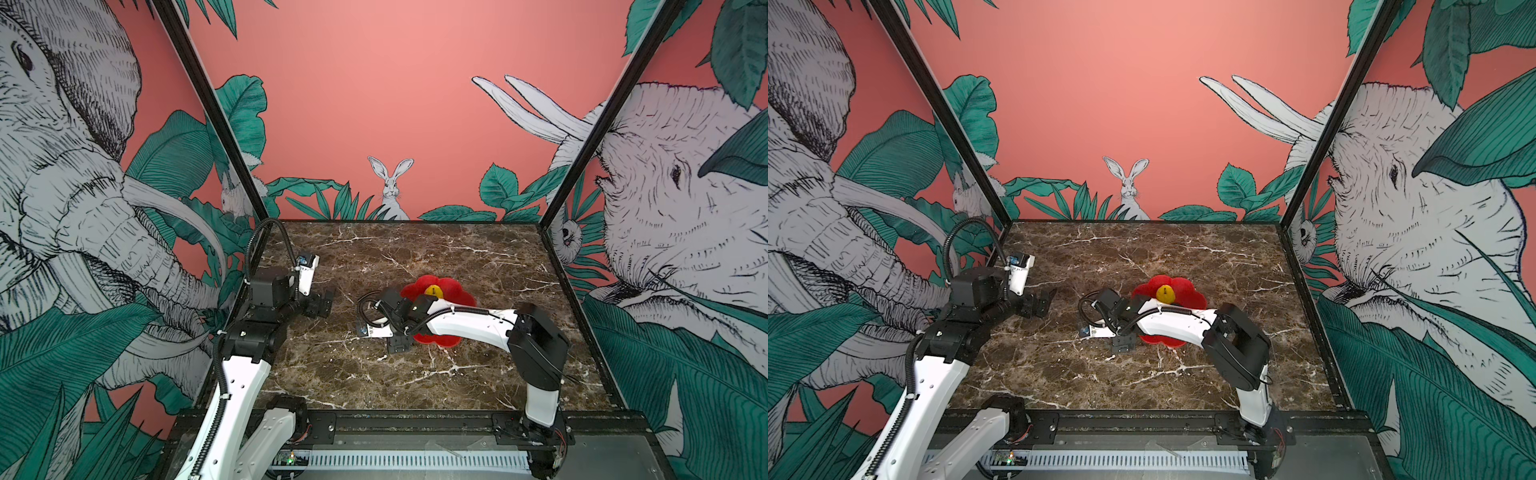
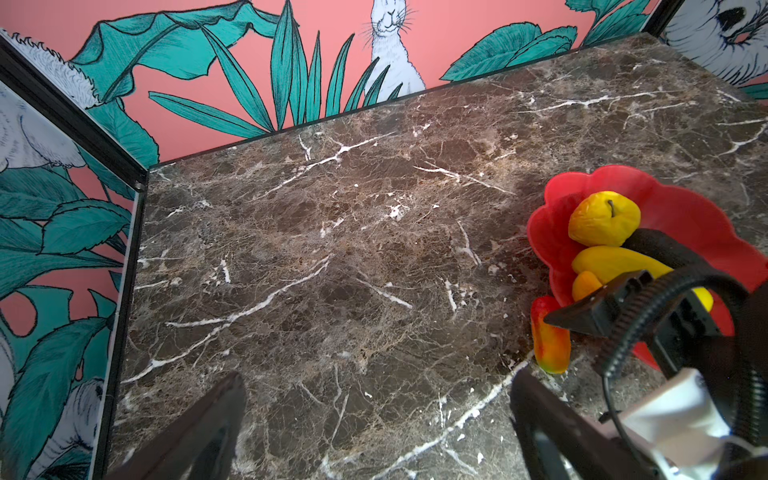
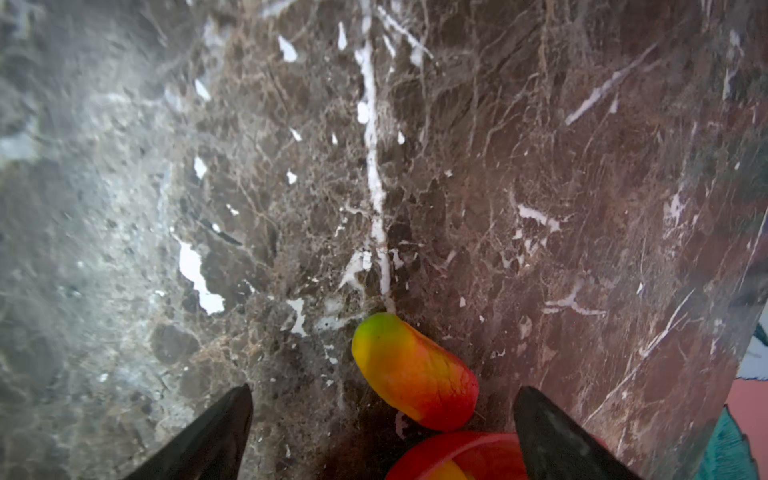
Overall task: Place and organize the fake fruits in the fruit bowl
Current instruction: 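Grasp the second red-orange fruit beside the bowl with the right gripper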
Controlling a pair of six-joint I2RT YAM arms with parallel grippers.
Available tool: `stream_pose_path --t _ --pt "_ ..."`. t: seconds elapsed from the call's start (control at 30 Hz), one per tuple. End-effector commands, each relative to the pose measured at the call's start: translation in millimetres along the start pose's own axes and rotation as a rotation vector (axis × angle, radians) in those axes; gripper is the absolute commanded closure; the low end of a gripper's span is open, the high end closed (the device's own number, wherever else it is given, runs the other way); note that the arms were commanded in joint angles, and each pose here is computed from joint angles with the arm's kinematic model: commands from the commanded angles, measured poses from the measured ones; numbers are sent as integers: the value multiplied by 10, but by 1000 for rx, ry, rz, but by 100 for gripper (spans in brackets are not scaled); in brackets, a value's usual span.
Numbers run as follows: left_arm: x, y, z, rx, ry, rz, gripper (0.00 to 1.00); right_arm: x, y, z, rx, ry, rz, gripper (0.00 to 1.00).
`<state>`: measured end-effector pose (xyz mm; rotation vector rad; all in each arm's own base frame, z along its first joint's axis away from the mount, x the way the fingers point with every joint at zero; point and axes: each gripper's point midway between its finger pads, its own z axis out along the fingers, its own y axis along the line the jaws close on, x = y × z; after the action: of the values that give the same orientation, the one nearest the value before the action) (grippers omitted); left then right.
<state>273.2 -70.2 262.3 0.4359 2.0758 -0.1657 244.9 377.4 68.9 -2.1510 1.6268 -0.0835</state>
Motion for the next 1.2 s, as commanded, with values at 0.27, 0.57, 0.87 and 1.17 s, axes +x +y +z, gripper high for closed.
stream_pose_path --t 0.27,0.57,0.87,1.17 --pt "36 -14 -38 2 0 9 0 33 36 297 -19 33 -138 13" --pt "39 -23 -37 5 -1 9 0 79 33 398 -24 62 -165 42" --pt "35 -16 -45 1 -2 9 0 29 -24 339 -4 42 -161 62" --pt "27 -15 -68 -2 -10 11 0 -93 -28 220 -11 -8 -156 74"
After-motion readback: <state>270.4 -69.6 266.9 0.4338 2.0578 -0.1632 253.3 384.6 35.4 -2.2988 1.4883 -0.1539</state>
